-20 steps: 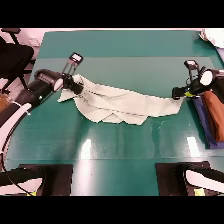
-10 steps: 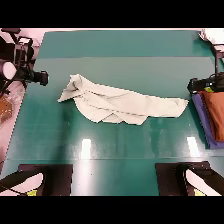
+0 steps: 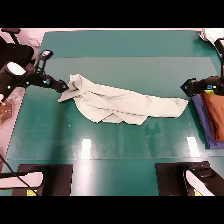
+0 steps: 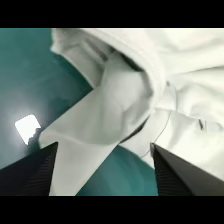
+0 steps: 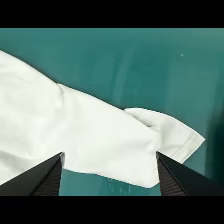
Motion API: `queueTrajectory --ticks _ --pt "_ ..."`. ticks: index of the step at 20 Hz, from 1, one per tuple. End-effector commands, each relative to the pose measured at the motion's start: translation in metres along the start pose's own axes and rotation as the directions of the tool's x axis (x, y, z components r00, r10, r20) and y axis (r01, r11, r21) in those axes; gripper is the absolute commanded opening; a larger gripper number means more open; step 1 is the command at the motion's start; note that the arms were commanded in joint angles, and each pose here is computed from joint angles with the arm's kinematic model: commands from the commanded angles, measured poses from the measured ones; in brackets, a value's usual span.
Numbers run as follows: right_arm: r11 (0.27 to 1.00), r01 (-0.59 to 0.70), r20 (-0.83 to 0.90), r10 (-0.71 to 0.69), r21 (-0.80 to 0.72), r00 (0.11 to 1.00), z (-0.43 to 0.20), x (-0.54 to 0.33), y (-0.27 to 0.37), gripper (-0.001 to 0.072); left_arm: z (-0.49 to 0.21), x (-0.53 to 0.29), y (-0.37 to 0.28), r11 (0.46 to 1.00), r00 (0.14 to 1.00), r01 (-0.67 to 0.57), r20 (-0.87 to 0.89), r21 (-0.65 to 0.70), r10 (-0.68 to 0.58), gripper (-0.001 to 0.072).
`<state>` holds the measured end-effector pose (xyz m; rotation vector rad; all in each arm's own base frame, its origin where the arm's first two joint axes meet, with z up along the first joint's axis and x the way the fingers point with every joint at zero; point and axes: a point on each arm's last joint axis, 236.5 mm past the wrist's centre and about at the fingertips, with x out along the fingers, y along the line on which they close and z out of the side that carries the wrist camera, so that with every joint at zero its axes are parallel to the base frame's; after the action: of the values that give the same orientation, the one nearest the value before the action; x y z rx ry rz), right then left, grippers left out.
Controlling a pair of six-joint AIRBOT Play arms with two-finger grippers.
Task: Fold the shirts.
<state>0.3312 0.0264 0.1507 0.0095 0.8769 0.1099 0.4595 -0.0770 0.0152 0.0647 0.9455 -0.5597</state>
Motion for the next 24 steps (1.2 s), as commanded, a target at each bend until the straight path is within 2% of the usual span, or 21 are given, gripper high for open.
queueTrajectory --ticks 1,4,6,7,8,9,12,13,14,18,19,21,22,23,24 --pt "0.999 -0.040 0.007 0.040 -0.034 0.999 -0.002 -0.006 0.018 0.0643 -0.004 0.024 -0.006 0.996 0.997 0.077 0.008 0.035 -0.077 0.0674" --pt "0.997 -0.064 -0.033 0.062 -0.038 0.998 -0.016 0.002 0.029 0.0642 0.004 0.024 0.003 0.998 0.998 0.039 0.041 0.043 -0.041 0.0671" --pt "0.995 -0.087 -0.061 0.084 -0.042 0.995 -0.026 0.009 0.040 0.0636 0.021 0.024 0.006 0.999 0.993 0.033 0.114 -0.005 -0.033 0.0643" --pt "0.994 -0.097 -0.079 0.092 -0.058 0.993 -0.033 0.012 0.046 0.0628 0.030 0.025 0.004 0.998 0.987 0.052 0.153 -0.044 -0.045 0.0520" --pt "0.993 -0.103 -0.102 0.096 -0.066 0.990 -0.041 0.016 0.048 0.0628 0.034 0.027 0.002 0.996 0.984 0.066 0.172 -0.061 -0.055 0.0079" --pt "0.992 -0.111 -0.141 0.101 -0.065 0.985 -0.053 0.020 0.051 0.0628 0.037 0.026 0.000 0.996 0.980 0.077 0.186 -0.054 -0.066 0.0023" --pt "0.990 -0.137 -0.286 0.124 -0.027 0.950 -0.092 0.020 0.062 0.0620 0.040 0.025 -0.003 0.994 0.977 0.093 0.200 -0.057 -0.080 0.0023" --pt "0.987 -0.162 -0.324 0.156 0.009 0.933 -0.102 0.017 0.073 0.0566 0.040 0.025 -0.004 0.994 0.977 0.096 0.199 -0.057 -0.083 0.0023" --pt "0.983 -0.171 -0.350 0.186 0.074 0.918 -0.111 0.017 0.083 0.0478 0.041 0.025 -0.005 0.993 0.975 0.102 0.203 -0.062 -0.088 0.0024" --pt "0.937 -0.231 -0.377 0.320 0.264 0.869 -0.143 0.040 0.116 0.0467 0.042 0.024 -0.006 0.992 0.974 0.108 0.209 -0.071 -0.091 0.0024" --pt "0.936 -0.294 -0.386 0.348 0.194 0.854 -0.152 0.042 0.126 0.0467 0.042 0.024 -0.007 0.991 0.974 0.112 0.206 -0.070 -0.095 0.0024" --pt "0.909 -0.405 -0.395 0.337 -0.100 0.855 -0.162 0.042 0.147 0.0469 0.040 0.024 -0.010 0.990 0.974 0.121 0.199 -0.068 -0.106 0.0023" --pt "0.864 -0.429 -0.375 0.318 -0.264 0.871 -0.162 0.043 0.157 0.0476 0.040 0.024 -0.010 0.990 0.974 0.121 0.200 -0.068 -0.106 0.0024" --pt "0.800 -0.416 -0.336 0.286 -0.432 0.898 -0.160 0.046 0.167 0.0538 0.040 0.024 -0.010 0.990 0.974 0.121 0.200 -0.068 -0.105 0.0024" --pt "0.725 -0.363 -0.283 0.237 -0.586 0.929 -0.155 0.052 0.173 0.0559 0.040 0.024 -0.010 0.990 0.974 0.121 0.199 -0.068 -0.106 0.0024"
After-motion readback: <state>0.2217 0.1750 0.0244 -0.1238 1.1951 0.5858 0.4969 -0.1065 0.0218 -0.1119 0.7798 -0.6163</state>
